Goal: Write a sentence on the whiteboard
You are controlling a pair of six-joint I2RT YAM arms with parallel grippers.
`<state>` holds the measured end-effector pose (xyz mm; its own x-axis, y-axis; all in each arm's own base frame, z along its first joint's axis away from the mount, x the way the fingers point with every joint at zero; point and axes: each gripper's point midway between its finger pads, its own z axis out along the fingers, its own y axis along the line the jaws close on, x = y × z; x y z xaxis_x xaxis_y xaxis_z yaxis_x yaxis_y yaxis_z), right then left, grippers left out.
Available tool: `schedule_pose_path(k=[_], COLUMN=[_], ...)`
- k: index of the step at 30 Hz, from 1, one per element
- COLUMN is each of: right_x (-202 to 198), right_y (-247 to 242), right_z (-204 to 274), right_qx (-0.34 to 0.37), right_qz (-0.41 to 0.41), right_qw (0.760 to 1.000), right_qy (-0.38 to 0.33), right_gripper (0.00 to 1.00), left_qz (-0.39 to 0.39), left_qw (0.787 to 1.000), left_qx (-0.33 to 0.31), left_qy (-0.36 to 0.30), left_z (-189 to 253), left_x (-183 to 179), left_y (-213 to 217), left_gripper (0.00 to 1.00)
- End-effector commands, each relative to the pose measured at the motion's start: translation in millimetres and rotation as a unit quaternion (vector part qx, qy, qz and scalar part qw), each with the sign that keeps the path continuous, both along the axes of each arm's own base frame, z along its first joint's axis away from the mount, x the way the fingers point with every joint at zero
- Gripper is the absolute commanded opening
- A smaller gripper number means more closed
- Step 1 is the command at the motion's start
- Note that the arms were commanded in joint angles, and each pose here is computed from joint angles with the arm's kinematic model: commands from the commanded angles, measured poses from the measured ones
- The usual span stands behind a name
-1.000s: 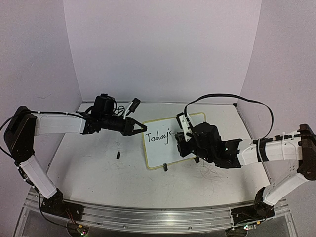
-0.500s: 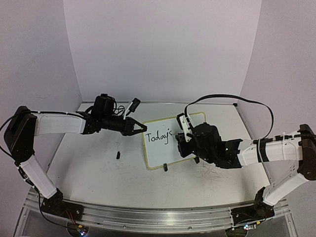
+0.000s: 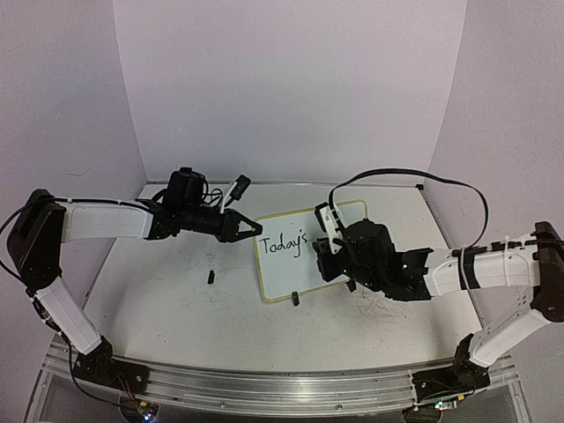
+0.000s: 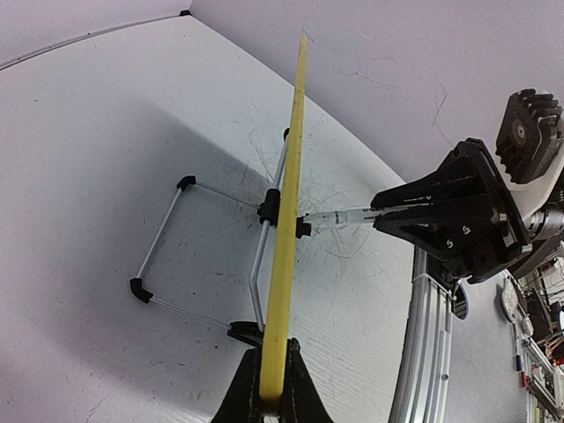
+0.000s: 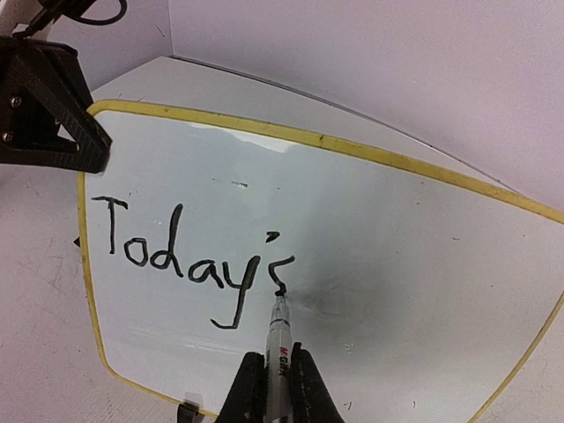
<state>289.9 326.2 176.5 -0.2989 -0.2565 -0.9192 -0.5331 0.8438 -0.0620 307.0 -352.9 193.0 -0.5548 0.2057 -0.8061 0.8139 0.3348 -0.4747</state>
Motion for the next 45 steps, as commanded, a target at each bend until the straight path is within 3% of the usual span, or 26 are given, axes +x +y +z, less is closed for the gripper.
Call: schedule_pose_path(k=[1, 22, 29, 34, 45], right_x=[-0.5, 2.8, -12.6, 0.0, 12.4], right_y=[2.7, 11.9, -9.6, -30.0, -22.4], right_z=[2.2, 7.6, 40.3, 28.9, 26.0], right_qx=[0.009, 0.019, 0.052, 0.044, 0.044], right_qz=[0.004, 0.012, 0.020, -0.007, -0.016], right_qw=[1.000, 1.000, 0.998, 0.999, 0.999], right_qy=[0.004, 0.000, -0.025, -0.013, -0.013], right_gripper=[0.00, 0.00, 0.00, 0.00, 0.00], left_qz=[0.017, 0.018, 0.021, 0.021, 0.023], left_qw=[0.998, 0.998, 0.998, 0.998, 0.998], left_qx=[-0.014, -0.014, -0.012, -0.012, -0.011], left_qy=[-0.059, -0.059, -0.062, -0.064, -0.066], left_z=[28.0, 27.5, 27.2, 27.8, 28.3], left_x=[10.7, 11.0, 12.1, 11.9, 11.7], left_y=[3.3, 3.4, 3.9, 4.4, 5.2], left_gripper=[0.00, 0.00, 0.00, 0.00, 0.00])
